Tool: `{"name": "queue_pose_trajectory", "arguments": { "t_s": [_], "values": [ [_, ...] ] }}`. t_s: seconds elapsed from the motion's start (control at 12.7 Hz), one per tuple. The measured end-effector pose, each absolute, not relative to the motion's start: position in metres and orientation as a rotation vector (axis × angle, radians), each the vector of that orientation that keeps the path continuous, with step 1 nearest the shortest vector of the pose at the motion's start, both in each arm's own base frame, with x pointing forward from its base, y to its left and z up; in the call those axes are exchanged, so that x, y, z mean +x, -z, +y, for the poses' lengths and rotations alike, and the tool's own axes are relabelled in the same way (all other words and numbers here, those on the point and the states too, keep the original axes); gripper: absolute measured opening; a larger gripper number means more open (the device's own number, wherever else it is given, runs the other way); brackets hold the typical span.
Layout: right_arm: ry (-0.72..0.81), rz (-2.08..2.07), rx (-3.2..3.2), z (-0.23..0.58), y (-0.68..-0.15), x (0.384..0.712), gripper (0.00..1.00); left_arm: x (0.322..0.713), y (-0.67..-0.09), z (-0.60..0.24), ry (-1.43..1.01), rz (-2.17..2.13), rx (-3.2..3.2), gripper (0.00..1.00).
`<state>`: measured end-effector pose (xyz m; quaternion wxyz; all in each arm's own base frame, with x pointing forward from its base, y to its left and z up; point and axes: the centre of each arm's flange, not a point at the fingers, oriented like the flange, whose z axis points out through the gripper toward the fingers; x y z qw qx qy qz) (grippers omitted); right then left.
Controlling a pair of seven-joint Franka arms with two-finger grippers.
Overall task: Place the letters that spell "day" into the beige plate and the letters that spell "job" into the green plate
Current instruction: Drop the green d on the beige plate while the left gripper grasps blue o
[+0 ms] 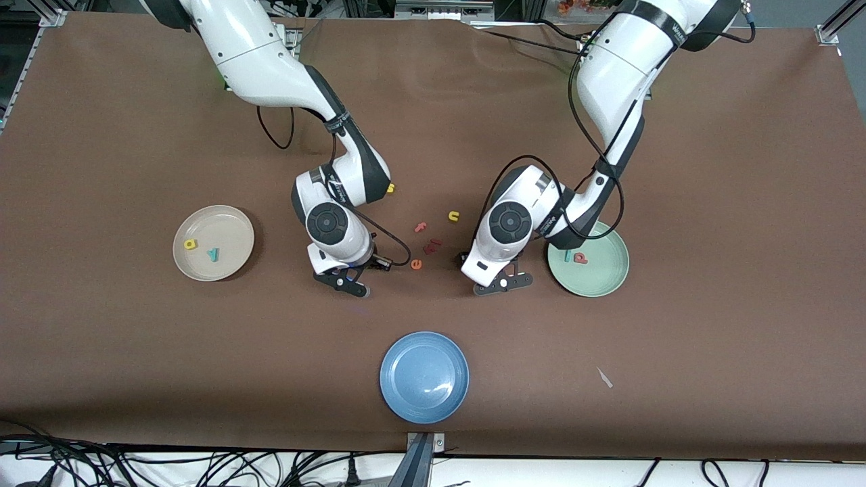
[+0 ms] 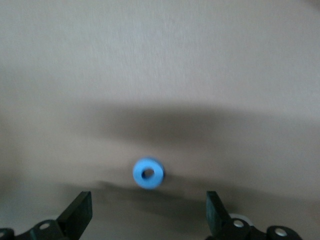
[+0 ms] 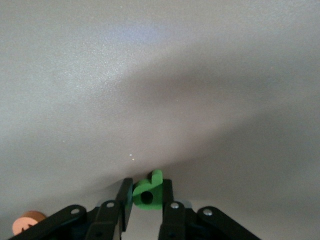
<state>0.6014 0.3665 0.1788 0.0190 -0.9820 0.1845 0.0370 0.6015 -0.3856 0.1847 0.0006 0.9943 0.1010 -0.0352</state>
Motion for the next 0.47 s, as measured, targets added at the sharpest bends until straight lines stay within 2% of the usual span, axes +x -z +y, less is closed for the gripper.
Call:
{"name": "queue_pose_trajectory", "arguments": {
  "t_s": [0.16, 0.24, 0.39, 0.47],
  "values": [
    [-0.111, 0.574, -3.046, 0.366, -0.18, 0.602, 0.27, 0.607, -0.181, -0.381, 0.075, 0.308, 3.12, 0.96],
    [-0.109, 0.575, -3.049, 0.365, -0.182, 0.605, 0.27, 0.607, -0.18, -0.379, 0.075, 0.309, 3.12, 0.88],
    [-0.134, 0.51, -3.086, 0.346, -0.196, 0.617, 0.27, 0.607, -0.175, -0.38, 0.08, 0.306, 3.121, 0.62],
    [-0.157, 0.435, -3.111, 0.328, -0.207, 0.625, 0.27, 0.606, -0.173, -0.38, 0.079, 0.305, 3.119, 0.6]
  ]
}}
